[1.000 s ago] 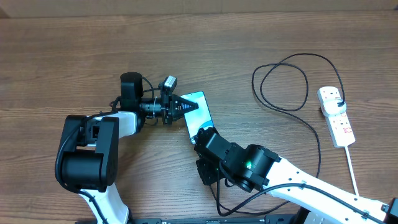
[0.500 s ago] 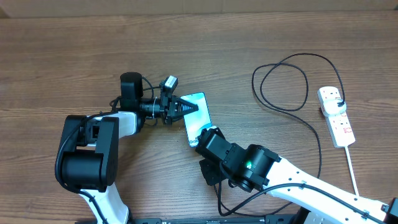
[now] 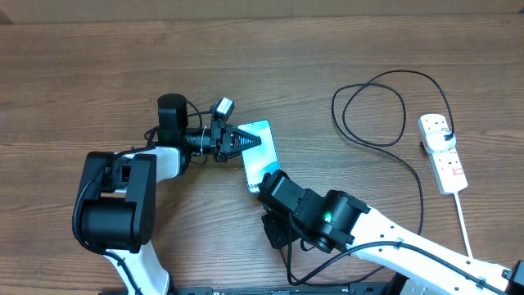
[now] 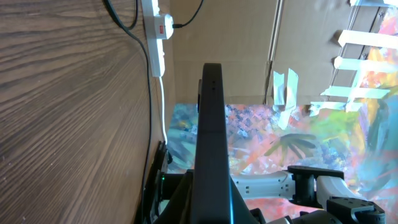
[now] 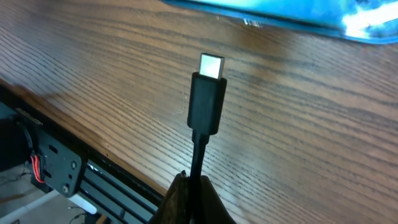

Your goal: Plug charger to phone and switch on socket

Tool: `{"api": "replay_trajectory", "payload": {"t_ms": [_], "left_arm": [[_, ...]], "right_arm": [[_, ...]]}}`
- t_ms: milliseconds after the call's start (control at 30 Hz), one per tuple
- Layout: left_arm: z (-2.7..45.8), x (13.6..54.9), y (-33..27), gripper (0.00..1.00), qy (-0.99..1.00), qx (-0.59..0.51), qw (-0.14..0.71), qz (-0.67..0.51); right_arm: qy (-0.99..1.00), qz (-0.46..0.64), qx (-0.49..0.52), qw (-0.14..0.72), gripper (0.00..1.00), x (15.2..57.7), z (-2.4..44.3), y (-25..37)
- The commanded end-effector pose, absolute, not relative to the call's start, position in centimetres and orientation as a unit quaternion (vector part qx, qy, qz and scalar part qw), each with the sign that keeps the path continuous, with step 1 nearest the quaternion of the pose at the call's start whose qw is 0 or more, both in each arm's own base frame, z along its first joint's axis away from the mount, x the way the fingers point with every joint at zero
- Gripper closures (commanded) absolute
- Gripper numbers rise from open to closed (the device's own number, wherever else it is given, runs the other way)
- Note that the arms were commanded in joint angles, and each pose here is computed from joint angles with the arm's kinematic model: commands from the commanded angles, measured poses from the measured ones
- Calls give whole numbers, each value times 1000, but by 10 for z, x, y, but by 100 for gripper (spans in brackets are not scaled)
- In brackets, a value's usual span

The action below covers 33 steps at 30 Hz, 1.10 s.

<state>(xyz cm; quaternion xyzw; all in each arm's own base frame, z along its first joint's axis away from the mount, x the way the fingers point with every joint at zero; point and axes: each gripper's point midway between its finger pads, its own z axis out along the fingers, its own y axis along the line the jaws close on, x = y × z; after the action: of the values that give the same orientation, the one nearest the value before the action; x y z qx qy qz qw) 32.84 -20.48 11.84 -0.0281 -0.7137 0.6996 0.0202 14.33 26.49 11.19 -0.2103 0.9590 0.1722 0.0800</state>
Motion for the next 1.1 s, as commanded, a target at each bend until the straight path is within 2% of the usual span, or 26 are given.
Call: {"api": "replay_trajectory", "payload": {"t_ms": [0,633,1067], "left_arm": [[127,328,-205,96,-703,-59,17,709],[130,330,-205,96,-701,-76,-2,709],[150,345,-192,96,-703,-68,-20,708]], "right_arm": [[958,181,-207,80,96,145,120,269],[964,180,-174,95,96,166,121,260],[956,208,-177,107,96,171,127,273]]}}
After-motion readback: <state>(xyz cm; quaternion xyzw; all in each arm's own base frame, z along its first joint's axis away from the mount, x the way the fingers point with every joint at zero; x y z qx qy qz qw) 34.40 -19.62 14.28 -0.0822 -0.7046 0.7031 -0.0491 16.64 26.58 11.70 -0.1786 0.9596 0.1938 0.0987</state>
